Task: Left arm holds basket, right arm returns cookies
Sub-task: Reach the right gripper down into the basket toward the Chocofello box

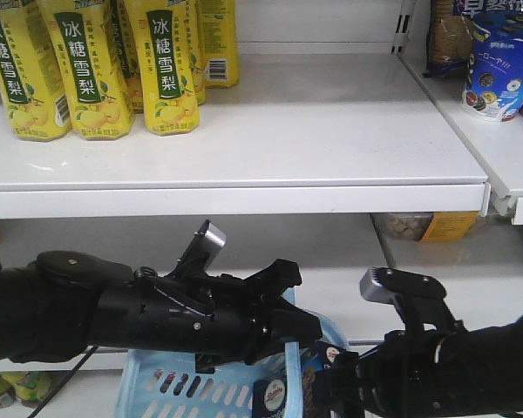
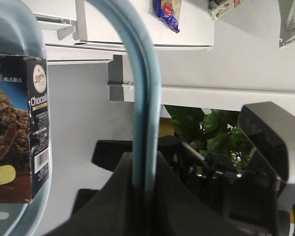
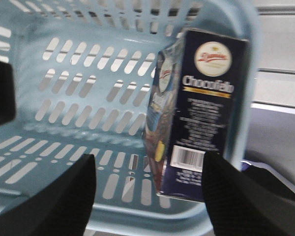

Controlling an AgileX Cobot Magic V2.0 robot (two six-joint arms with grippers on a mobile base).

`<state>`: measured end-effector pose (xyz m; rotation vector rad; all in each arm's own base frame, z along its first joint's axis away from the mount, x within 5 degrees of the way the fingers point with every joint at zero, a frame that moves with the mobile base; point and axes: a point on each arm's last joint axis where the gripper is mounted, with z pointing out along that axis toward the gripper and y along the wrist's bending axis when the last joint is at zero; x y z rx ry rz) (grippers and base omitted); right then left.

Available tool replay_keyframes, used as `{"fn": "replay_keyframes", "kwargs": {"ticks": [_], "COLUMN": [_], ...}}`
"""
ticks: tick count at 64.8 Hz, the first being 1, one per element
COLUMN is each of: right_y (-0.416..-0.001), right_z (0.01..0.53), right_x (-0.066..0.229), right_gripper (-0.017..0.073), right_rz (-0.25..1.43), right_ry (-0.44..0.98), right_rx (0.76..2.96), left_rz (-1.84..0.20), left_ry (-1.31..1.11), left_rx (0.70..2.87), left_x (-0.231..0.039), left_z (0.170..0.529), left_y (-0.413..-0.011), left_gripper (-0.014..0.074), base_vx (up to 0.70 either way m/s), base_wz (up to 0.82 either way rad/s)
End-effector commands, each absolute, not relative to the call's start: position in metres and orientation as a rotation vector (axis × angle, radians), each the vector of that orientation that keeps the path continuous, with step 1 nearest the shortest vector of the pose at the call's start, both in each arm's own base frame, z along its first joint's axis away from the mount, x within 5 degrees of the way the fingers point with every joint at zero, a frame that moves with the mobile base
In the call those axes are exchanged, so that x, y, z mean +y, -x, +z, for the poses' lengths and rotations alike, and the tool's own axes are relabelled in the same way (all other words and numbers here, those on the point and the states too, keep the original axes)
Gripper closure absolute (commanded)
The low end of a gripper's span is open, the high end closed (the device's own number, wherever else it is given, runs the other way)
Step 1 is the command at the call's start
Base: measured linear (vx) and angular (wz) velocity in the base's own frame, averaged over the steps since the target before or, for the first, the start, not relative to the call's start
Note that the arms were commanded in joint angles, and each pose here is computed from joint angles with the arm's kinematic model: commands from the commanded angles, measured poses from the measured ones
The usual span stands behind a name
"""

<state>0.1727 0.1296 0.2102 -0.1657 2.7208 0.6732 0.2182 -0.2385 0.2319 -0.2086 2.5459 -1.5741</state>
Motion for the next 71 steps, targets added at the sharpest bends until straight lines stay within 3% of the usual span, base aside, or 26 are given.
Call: {"fn": "replay_keyframes", "kwargs": {"ticks": [1,20,37,71], "right_y": [-0.182,-0.19,-0.202,-0.205], "right_z": [0.216,0.207,0.201,0.19], "right_x": [0.137,0.138,0.126,0.13], "right_gripper": [0.01,0.01,0.01,0.01], "right_rz": [0.69,0.646,0.625,0.621], "right_ry": [0.163,0.158,0.041,0.104], "right_rx": [2.697,2.701,2.71,2.746], "left_rz": [-1.708,-1.708,-1.708,-1.708], "left_ry": [0.197,0.197,0.197,0.197], "left_rx": [2.458,2.458,2.458,2.458], "left_x": [-0.241,-0.241,-0.241,-0.241], "left_z": [0.258,0.258,0.258,0.258], "left_y": [-0.215,-0.215,-0.215,-0.215], "left_gripper": [0.06,0.06,0.06,0.06], "base_vx": [0.0,0.0,0.0,0.0], "base_wz": [0.0,0.0,0.0,0.0]}}
